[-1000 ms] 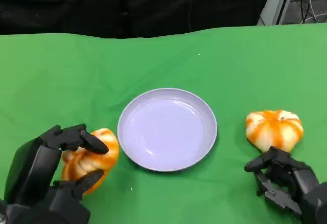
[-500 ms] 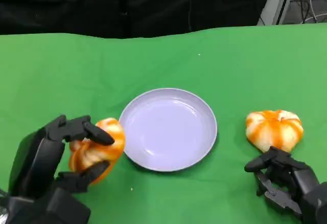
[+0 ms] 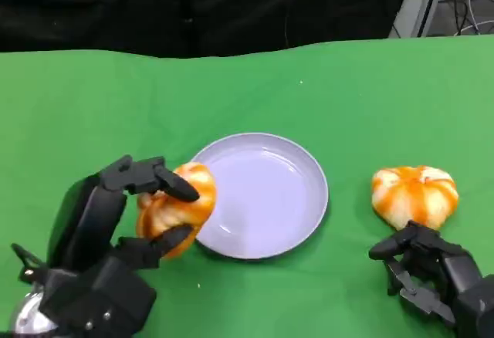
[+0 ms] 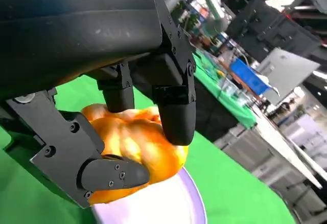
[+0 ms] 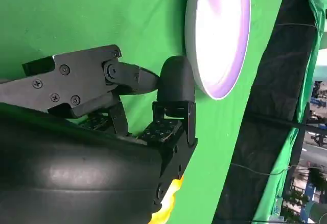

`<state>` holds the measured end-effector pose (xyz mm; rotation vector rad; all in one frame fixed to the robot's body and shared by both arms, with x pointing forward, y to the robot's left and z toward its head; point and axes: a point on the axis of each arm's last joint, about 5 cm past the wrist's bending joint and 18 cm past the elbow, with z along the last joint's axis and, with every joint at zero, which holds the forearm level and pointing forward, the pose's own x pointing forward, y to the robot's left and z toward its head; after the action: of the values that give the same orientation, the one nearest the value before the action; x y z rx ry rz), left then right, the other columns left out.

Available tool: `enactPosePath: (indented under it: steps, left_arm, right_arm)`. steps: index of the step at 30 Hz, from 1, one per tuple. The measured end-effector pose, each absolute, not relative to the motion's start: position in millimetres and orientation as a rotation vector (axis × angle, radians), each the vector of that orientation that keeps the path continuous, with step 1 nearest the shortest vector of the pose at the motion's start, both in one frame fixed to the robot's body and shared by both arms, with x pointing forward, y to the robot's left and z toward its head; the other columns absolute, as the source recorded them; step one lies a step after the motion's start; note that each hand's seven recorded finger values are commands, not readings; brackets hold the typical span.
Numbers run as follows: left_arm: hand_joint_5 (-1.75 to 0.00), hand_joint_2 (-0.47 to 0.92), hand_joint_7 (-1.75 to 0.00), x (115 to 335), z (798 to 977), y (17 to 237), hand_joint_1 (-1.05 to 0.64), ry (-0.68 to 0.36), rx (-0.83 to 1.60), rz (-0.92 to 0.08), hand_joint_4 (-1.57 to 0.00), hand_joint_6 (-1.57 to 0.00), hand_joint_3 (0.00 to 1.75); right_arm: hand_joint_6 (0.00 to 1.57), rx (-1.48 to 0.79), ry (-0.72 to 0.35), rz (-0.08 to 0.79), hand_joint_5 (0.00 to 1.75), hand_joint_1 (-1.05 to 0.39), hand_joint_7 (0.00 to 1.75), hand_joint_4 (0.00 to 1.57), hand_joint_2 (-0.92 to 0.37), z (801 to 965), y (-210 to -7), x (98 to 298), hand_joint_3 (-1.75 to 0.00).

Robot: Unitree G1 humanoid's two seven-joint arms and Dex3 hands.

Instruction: Grasp the bread from the table and place it into the plate.

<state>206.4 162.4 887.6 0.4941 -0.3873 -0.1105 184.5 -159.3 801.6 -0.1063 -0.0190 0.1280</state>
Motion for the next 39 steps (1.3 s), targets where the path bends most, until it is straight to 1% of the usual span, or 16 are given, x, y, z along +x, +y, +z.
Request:
enactPosePath:
  steps: [5, 9, 12, 17, 23, 30, 34, 39]
  left_arm:
    - [-1.39, 0.79, -0.94, 213, 886.6, 152, -0.05, -0.392, 0.482, -0.146, -0.84, -0.94, 0.67]
    - [-1.4, 0.81, -0.95, 218, 887.3, 143, -0.05, -0.405, 0.482, -0.183, -0.83, -0.93, 0.63]
    - [-1.31, 0.83, -0.85, 222, 886.4, 138, -0.02, -0.406, 0.476, -0.202, -0.84, -0.95, 0.56]
    - [-1.27, 0.87, -0.8, 236, 886.2, 117, -0.02, -0.406, 0.465, -0.266, -0.82, -0.95, 0.51]
    - [-1.28, 0.92, -0.77, 248, 889.2, 107, -0.03, -0.413, 0.494, -0.317, -0.8, -0.96, 0.41]
    - [-1.27, 0.92, -0.75, 256, 886.8, 99, -0.04, -0.388, 0.516, -0.349, -0.8, -0.96, 0.4]
    - [-1.28, 0.92, -0.75, 263, 881.3, 90, -0.03, -0.343, 0.532, -0.368, -0.8, -0.96, 0.39]
    - [-1.22, 0.92, -0.7, 271, 879.9, 82, -0.03, -0.332, 0.569, -0.376, -0.8, -0.96, 0.35]
  right_arm:
    - [0.73, -0.106, -0.021, 0.128, 1.71, -0.12, 1.18, 0.66, -0.92, 801.6, -159, 184, -0.49]
    - [0.74, -0.108, -0.022, 0.127, 1.71, -0.12, 1.18, 0.66, -0.92, 801.7, -159, 184, -0.49]
    - [0.73, -0.108, -0.022, 0.126, 1.71, -0.13, 1.18, 0.66, -0.92, 801.5, -159, 184, -0.49]
    - [0.73, -0.107, -0.025, 0.131, 1.71, -0.13, 1.17, 0.65, -0.92, 801.7, -158, 184, -0.48]
    - [0.74, -0.116, -0.033, 0.133, 1.7, -0.14, 1.16, 0.65, -0.92, 801.9, -156, 184, -0.48]
    - [0.74, -0.121, -0.034, 0.129, 1.71, -0.13, 1.16, 0.68, -0.92, 801.8, -156, 183, -0.48]
    - [0.75, -0.123, -0.035, 0.129, 1.71, -0.13, 1.17, 0.7, -0.92, 801.5, -155, 183, -0.49]
    - [0.74, -0.124, -0.041, 0.132, 1.71, -0.13, 1.18, 0.69, -0.92, 802.0, -154, 183, -0.49]
